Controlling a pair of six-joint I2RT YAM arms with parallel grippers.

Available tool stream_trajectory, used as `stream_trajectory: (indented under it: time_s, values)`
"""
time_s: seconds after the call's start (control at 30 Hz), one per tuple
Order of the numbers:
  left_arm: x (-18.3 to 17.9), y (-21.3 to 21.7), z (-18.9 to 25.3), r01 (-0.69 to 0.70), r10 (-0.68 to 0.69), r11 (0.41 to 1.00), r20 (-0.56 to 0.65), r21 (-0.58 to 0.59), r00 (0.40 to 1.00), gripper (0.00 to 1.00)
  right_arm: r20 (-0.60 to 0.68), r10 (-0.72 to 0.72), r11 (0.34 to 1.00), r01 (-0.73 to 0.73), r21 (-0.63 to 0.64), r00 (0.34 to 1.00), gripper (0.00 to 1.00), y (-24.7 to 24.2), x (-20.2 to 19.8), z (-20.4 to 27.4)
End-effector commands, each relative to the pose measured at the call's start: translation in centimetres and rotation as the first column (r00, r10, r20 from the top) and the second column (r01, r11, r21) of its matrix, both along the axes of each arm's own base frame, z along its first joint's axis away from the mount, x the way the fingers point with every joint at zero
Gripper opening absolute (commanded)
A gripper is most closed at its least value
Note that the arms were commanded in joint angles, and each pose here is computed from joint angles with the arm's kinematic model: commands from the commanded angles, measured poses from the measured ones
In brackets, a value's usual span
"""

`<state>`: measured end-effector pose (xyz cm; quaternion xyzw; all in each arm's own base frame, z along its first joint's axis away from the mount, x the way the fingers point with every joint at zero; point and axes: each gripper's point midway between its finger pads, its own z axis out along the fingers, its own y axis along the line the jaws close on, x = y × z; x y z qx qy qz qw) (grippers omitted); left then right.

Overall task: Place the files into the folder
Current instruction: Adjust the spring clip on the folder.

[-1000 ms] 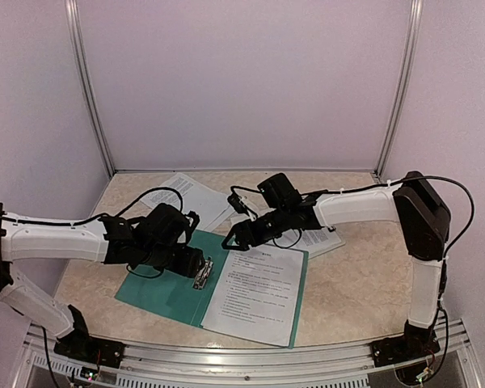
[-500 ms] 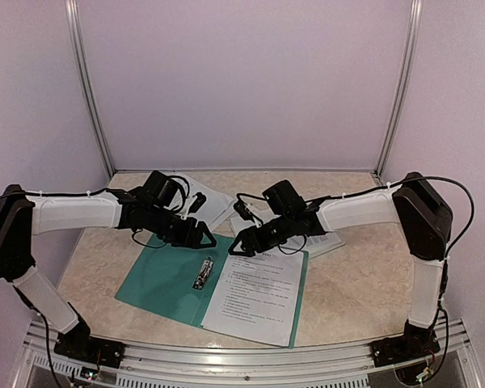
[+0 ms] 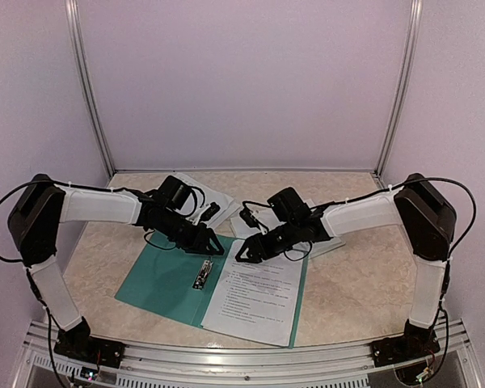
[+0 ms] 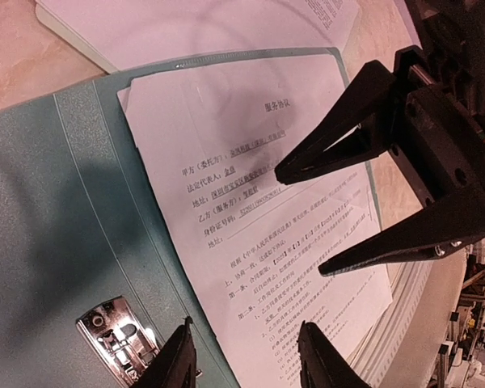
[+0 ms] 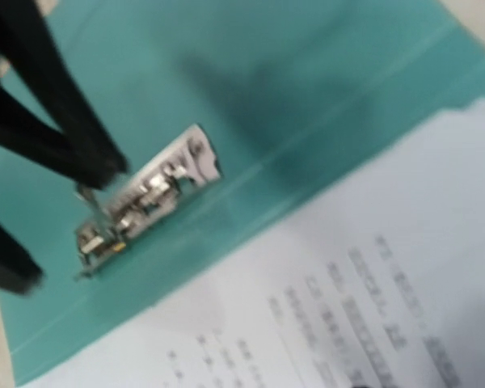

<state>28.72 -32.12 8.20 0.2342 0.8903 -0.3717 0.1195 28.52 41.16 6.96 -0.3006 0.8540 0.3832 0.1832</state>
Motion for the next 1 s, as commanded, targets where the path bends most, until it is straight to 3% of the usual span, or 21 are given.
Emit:
stream_trajectory:
  time_s: [0.0, 0.5, 0.73, 0.97]
  values:
    - [-0.3, -0.1, -0.1, 0.034, -0.035, 0.999, -0.014, -0.016, 0.999, 0.38, -0.036, -0.018, 0.999, 0.016, -0.031, 0.999, 0.53, -1.0, -0.1, -2.2]
    - [-0.5, 0.8, -2.6, 0.018, -0.016, 0.998, -0.044, 0.052, 0.999, 0.34, -0.081, -0.012, 0.999, 0.007, -0.054, 0.997, 0.5, -1.5, -0.8, -4.7]
    - [-1.2, 1.2, -2.5, 0.015, -0.013, 0.999, -0.044, 0.051, 0.999, 0.27, -0.092, -0.008, 0.998, 0.002, -0.062, 0.996, 0.5, -1.5, -1.0, -5.2]
    - [-0.2, 1.6, -1.0, -0.023, 0.021, 0.999, 0.049, 0.041, 0.999, 0.44, -0.102, -0.002, 0.998, -0.004, -0.061, 0.995, 0.49, -1.4, -1.1, -5.5]
